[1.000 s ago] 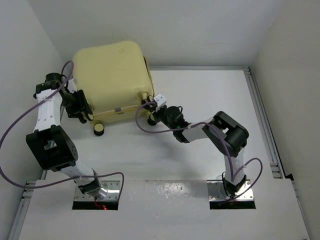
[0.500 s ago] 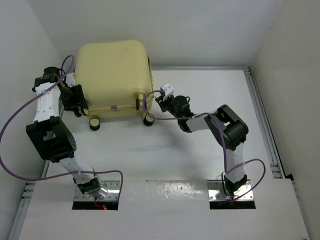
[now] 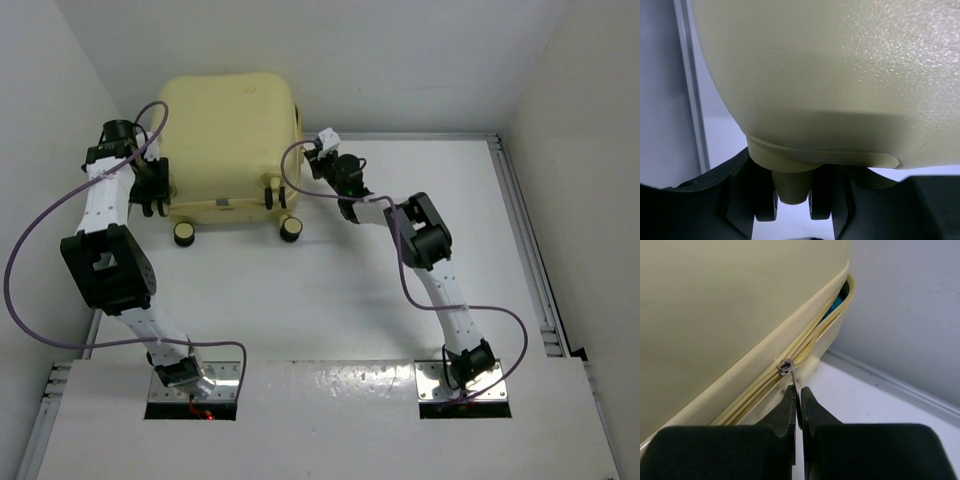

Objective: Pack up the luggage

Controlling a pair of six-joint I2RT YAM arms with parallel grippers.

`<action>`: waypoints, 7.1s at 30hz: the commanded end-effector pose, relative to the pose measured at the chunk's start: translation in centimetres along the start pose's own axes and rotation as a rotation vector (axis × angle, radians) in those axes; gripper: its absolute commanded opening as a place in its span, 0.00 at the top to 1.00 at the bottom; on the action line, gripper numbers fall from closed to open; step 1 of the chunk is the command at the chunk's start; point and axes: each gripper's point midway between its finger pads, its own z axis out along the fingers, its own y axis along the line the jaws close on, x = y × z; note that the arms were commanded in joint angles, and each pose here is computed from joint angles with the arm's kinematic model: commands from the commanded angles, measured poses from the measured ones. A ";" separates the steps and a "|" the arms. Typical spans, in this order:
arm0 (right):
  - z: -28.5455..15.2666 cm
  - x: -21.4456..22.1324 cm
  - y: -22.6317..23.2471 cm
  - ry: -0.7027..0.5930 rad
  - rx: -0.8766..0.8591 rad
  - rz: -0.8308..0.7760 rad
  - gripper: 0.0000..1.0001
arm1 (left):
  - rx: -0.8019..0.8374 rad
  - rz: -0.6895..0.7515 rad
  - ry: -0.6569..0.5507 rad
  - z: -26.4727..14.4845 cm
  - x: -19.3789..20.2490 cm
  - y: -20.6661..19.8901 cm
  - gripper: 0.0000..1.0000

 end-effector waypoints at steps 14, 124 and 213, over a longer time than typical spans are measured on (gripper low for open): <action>-0.3 -1.5 -8.1 -0.083 0.194 -0.005 1.00 | 0.217 0.039 -0.654 -10.6 -14.4 -1.9 0.00; -29.5 -4.4 7.0 0.229 -0.102 0.015 1.00 | 0.595 1.108 -0.218 -9.8 16.8 -14.4 1.00; -8.6 -13.1 18.4 -0.440 -0.576 0.153 1.00 | 0.021 0.574 -0.916 -16.8 -5.3 -1.3 0.00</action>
